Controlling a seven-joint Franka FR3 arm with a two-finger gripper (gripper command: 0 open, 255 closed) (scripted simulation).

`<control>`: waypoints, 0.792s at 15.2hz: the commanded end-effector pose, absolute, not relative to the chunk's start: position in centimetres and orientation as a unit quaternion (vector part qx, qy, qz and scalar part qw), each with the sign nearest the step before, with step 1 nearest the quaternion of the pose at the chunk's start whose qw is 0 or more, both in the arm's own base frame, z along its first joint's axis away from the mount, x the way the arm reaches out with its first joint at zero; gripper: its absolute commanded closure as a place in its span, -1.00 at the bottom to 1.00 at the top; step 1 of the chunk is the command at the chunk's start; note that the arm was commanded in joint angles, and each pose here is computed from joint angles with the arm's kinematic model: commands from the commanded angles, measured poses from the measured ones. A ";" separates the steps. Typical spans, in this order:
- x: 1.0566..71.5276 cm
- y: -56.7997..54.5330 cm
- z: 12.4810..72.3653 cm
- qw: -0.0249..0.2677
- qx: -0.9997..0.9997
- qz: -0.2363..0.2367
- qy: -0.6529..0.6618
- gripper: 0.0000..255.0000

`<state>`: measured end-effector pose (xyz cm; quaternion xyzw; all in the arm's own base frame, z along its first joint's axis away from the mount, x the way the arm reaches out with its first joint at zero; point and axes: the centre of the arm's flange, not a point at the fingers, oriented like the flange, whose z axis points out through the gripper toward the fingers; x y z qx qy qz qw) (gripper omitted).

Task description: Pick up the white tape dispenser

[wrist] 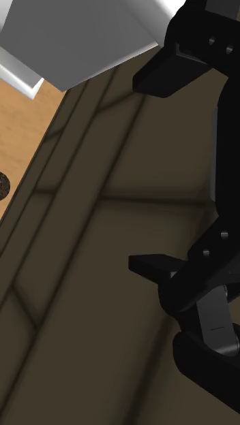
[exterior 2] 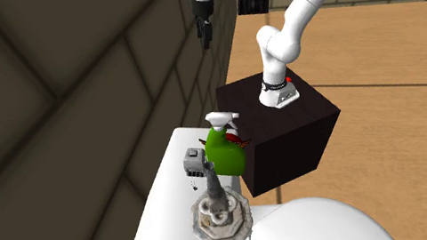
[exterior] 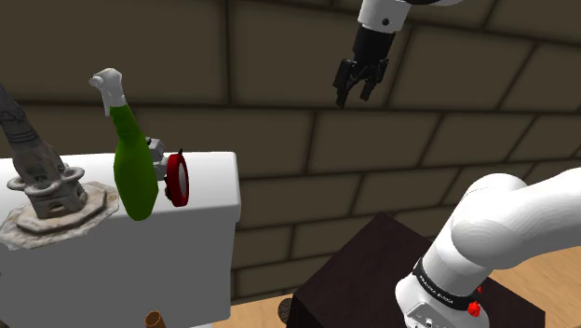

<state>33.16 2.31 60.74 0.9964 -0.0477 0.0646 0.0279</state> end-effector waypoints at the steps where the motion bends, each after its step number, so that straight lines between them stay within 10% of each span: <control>1: 33.2 2.3 60.7 0.028 0.996 0.065 -0.048 -1.00; 12: 40.3 13.9 58.1 -0.015 0.997 0.022 -0.078 -1.00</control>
